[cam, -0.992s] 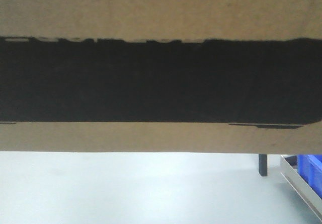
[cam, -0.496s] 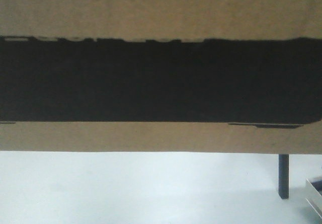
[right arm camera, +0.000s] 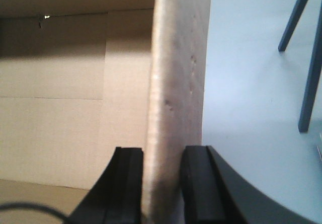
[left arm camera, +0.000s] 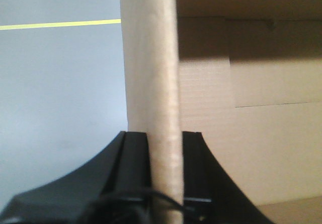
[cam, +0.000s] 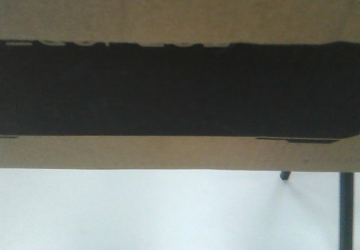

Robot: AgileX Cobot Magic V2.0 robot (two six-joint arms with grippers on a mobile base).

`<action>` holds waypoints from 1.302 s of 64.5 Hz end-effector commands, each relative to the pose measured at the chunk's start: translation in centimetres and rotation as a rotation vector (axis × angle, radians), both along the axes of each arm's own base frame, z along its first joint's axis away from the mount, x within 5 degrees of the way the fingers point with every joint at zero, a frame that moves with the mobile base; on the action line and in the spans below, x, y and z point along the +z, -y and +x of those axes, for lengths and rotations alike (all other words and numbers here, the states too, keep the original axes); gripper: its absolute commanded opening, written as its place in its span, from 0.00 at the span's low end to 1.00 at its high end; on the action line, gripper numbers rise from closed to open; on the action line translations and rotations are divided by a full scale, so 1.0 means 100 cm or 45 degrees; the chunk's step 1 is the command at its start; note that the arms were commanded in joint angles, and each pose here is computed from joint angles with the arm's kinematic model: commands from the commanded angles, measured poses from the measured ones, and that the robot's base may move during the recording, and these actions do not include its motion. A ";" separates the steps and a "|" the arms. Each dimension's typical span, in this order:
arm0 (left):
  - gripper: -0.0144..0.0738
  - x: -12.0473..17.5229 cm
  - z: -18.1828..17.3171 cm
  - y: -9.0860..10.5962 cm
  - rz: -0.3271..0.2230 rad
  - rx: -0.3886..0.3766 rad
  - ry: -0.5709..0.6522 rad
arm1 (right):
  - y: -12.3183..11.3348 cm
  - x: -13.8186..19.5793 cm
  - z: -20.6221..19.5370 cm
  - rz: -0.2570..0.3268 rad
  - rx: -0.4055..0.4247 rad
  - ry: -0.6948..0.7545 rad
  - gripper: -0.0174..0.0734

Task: Grab box from left shelf to table start
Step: 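Carry the box with both grippers while the base turns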

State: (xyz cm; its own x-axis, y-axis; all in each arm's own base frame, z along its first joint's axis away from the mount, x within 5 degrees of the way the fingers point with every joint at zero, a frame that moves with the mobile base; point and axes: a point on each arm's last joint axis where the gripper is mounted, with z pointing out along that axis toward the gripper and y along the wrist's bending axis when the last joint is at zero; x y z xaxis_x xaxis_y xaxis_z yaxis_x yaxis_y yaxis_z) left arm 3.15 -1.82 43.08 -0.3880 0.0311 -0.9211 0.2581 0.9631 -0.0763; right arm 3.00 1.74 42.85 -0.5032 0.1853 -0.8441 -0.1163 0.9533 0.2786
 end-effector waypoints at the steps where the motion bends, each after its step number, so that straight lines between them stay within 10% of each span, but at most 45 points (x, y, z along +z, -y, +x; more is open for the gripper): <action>1: 0.05 0.026 -0.002 -0.002 -0.037 0.021 0.275 | 0.013 0.016 0.006 -0.131 -0.154 0.192 0.26; 84: 0.05 0.020 -0.005 0.005 -0.102 -0.063 0.162 | 0.013 0.016 0.006 -0.131 -0.153 0.187 0.26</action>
State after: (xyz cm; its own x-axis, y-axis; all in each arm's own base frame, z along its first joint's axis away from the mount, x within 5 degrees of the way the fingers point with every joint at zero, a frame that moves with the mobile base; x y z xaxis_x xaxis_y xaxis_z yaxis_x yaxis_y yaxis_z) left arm 2.94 -2.05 42.78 -0.4254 0.0293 -0.9045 0.2760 0.9561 -0.0988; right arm 3.00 1.63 42.80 -0.5045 0.1796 -0.8445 -0.1072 0.9575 0.2677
